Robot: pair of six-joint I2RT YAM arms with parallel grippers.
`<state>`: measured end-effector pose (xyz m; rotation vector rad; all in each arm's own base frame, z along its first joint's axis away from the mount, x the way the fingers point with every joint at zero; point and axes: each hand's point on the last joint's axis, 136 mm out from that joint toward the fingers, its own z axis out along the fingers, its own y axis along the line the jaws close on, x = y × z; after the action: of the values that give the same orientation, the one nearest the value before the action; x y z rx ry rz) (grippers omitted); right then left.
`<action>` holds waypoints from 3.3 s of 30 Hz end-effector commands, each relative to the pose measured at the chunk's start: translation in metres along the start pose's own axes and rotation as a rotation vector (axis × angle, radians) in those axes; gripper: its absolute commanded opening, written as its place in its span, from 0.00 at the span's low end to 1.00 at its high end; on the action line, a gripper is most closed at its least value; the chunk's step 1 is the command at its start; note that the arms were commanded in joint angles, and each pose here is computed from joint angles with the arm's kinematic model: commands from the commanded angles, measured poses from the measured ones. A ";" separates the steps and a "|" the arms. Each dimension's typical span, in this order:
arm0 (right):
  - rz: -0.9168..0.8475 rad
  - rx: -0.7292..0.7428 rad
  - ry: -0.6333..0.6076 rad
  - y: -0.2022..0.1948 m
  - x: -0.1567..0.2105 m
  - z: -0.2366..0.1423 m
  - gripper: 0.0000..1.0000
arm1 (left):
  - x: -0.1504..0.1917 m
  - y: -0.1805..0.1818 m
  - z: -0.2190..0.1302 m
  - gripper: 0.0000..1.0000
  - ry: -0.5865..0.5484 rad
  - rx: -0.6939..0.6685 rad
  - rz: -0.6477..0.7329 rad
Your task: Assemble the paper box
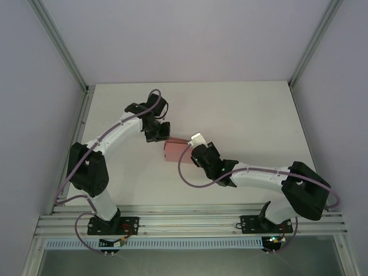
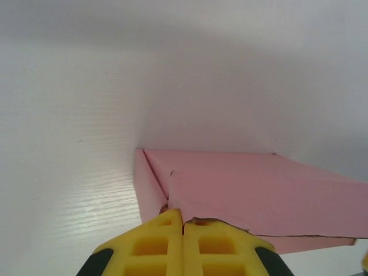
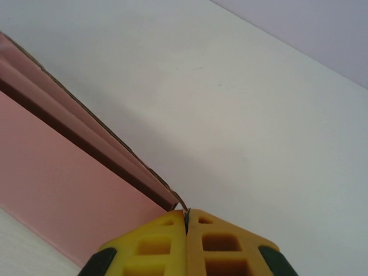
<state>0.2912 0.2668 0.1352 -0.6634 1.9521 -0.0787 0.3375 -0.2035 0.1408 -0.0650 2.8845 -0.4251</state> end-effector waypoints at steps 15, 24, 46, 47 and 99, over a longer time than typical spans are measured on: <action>0.055 -0.118 0.037 0.025 0.020 -0.003 0.00 | 0.053 0.037 0.015 0.00 -0.073 -0.123 0.165; 0.089 -0.139 0.054 0.028 0.034 -0.008 0.00 | 0.085 0.035 0.035 0.00 -0.147 -0.090 0.185; 0.148 -0.226 0.008 0.041 0.068 -0.018 0.00 | 0.121 0.057 0.042 0.25 -0.297 -0.072 0.208; 0.143 -0.221 0.007 0.040 0.067 -0.018 0.00 | 0.119 0.053 0.039 0.28 -0.300 -0.062 0.209; 0.197 -0.211 -0.042 0.041 0.043 -0.024 0.01 | 0.085 0.053 0.039 0.39 -0.367 0.334 -0.592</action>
<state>0.2601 0.2775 0.1252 -0.5116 1.8903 0.2426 0.2825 -0.1865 0.1145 -0.8045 2.2438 -1.0275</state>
